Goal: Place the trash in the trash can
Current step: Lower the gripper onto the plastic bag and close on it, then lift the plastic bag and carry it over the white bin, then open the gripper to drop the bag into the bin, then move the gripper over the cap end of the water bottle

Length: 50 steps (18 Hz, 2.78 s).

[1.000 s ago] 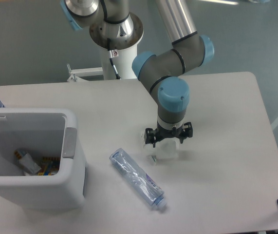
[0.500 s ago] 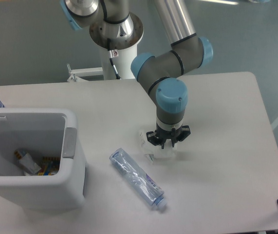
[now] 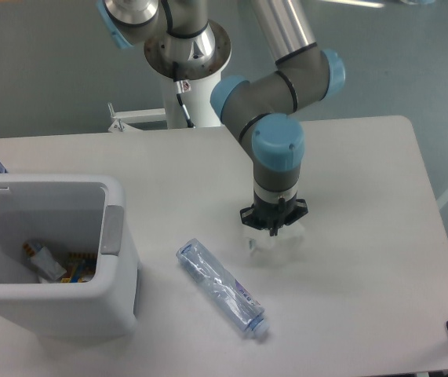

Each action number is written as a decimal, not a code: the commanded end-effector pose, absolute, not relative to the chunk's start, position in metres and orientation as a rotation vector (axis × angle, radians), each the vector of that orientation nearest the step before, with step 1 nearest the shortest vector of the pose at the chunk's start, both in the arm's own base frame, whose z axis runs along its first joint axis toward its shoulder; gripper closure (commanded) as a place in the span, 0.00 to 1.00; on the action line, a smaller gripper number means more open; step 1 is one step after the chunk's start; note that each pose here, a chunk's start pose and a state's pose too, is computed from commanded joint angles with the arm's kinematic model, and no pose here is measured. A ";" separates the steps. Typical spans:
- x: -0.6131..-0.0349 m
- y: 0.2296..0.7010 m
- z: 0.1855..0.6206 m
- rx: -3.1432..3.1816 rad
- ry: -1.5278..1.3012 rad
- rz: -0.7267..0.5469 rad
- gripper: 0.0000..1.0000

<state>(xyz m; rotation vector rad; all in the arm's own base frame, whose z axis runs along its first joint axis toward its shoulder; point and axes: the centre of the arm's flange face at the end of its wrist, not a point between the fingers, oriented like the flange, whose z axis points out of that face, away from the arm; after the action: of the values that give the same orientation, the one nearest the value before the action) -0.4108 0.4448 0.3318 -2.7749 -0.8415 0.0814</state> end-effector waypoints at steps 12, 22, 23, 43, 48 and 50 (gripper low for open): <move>-0.369 0.454 0.578 -2.159 -0.905 -0.116 1.00; -0.206 0.515 0.623 -2.203 -0.551 -0.234 1.00; -0.194 0.521 0.622 -2.214 -0.524 -0.248 1.00; -0.309 0.518 0.553 -2.233 -0.797 -0.244 0.00; -0.397 0.517 0.464 -2.306 -1.015 -0.189 0.00; -0.424 0.527 0.420 -2.369 -1.087 -0.136 0.00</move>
<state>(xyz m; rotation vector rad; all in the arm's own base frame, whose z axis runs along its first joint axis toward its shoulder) -0.4240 0.5270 0.4197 -2.3694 -1.0867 -0.1361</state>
